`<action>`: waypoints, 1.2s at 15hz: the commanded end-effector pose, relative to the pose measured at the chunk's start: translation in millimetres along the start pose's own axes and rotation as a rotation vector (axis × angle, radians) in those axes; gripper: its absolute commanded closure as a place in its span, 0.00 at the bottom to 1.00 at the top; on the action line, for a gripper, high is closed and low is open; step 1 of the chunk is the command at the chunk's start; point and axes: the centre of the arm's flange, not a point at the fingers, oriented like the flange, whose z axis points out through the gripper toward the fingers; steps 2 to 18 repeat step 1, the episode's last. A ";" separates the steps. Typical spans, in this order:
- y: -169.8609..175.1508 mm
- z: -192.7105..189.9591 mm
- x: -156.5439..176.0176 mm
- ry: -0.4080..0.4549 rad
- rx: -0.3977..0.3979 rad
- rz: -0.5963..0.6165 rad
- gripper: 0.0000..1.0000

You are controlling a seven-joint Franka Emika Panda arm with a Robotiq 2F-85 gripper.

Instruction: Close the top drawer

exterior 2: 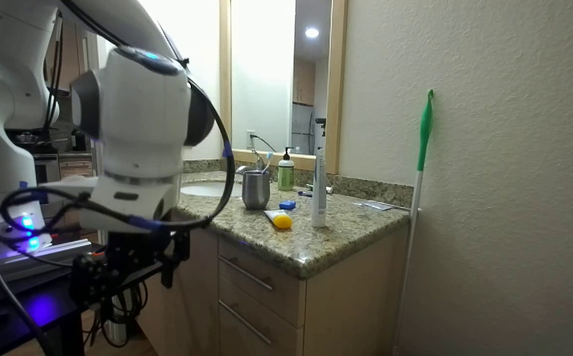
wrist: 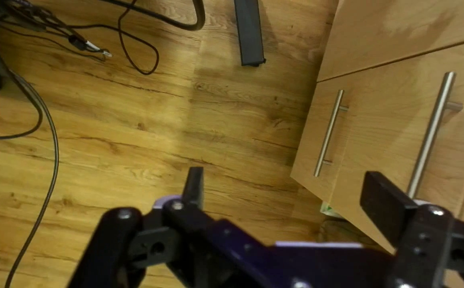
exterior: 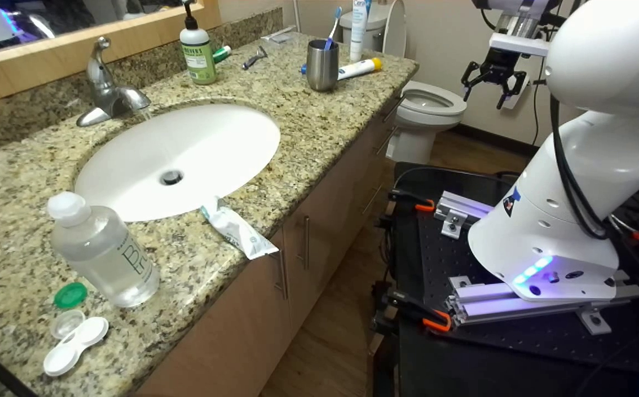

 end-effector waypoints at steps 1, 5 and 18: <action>2.1 -9.3 -6.5 0.012 0.014 -0.004 0.00; 2.1 -9.3 -6.5 0.012 0.014 -0.004 0.00; 2.1 -9.3 -6.5 0.012 0.014 -0.004 0.00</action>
